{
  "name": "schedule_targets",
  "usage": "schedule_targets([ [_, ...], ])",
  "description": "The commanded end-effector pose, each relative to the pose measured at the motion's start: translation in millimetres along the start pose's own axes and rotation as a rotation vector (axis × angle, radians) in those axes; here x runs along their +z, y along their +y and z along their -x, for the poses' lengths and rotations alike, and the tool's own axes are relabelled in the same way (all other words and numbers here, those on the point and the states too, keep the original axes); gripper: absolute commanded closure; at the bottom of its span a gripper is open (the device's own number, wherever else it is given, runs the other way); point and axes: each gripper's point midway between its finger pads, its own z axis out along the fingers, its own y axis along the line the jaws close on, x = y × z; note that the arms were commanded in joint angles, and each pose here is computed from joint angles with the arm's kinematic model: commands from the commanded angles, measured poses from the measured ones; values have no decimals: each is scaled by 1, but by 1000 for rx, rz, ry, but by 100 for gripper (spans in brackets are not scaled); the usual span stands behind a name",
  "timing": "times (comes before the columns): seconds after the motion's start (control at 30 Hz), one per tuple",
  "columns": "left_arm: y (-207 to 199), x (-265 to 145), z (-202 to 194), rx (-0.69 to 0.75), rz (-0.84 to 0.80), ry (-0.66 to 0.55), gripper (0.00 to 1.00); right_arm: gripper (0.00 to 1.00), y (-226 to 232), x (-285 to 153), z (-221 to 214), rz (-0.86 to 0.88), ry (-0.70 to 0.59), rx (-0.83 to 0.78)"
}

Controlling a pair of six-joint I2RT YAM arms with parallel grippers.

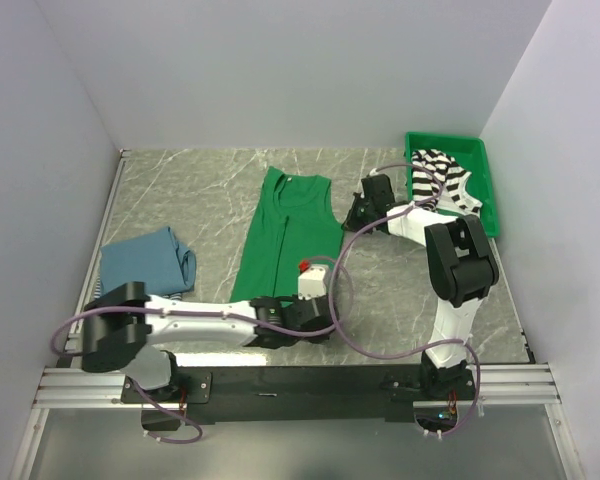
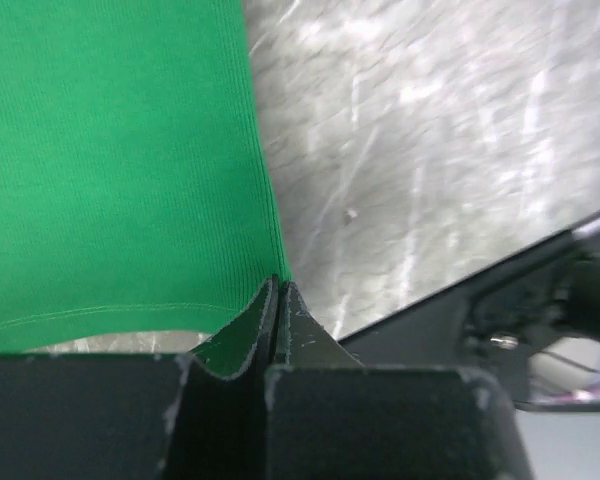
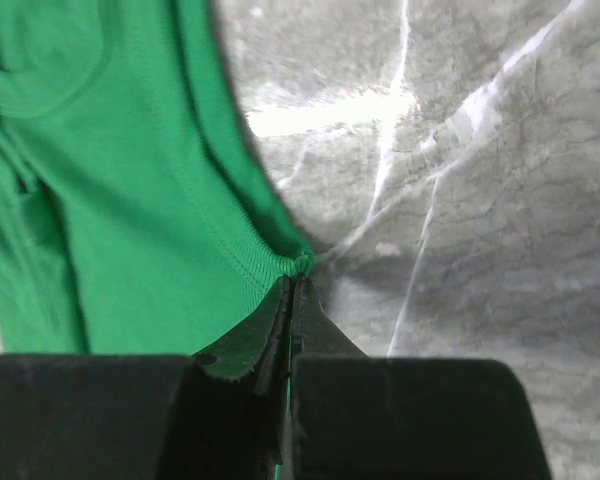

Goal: Fold and stack the tank tops
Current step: Fold the tank top

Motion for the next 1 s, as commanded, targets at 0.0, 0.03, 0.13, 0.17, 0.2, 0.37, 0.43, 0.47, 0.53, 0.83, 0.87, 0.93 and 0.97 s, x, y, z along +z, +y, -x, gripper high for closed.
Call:
schedule_targets([
  [0.0,-9,-12,15,-99,-85,-46,100,100,14,-24,33,21,-103,0],
  [0.03,-10,-17,21,-128,-102,-59,99,100,16,-26,34,26,-105,1],
  [0.13,4,-20,24,-175,-87,-73,99,100,31,-29,39,45,-113,-16],
  [0.17,11,-19,22,-184,-72,-74,99,100,34,-29,38,43,-107,-23],
  [0.2,15,-20,22,-195,-64,-76,99,100,38,-27,36,43,-101,-31],
  [0.37,49,-27,21,-271,20,-106,99,100,72,-19,33,61,-91,-73],
  [0.43,61,-31,20,-307,43,-112,99,100,84,-12,28,65,-77,-86],
  [0.47,70,-32,18,-312,70,-116,99,100,86,-6,24,61,-66,-89],
  [0.53,80,-35,14,-332,91,-112,100,100,103,-4,25,80,-69,-101],
  [0.83,122,-46,-4,-364,193,-89,99,100,147,21,12,94,-41,-149],
  [0.87,124,-46,-5,-367,198,-89,99,100,149,23,11,93,-38,-152],
  [0.93,129,-48,-6,-367,209,-89,99,100,155,28,6,91,-30,-162],
  [0.97,131,-48,-8,-365,213,-86,99,100,154,31,3,83,-23,-164],
])
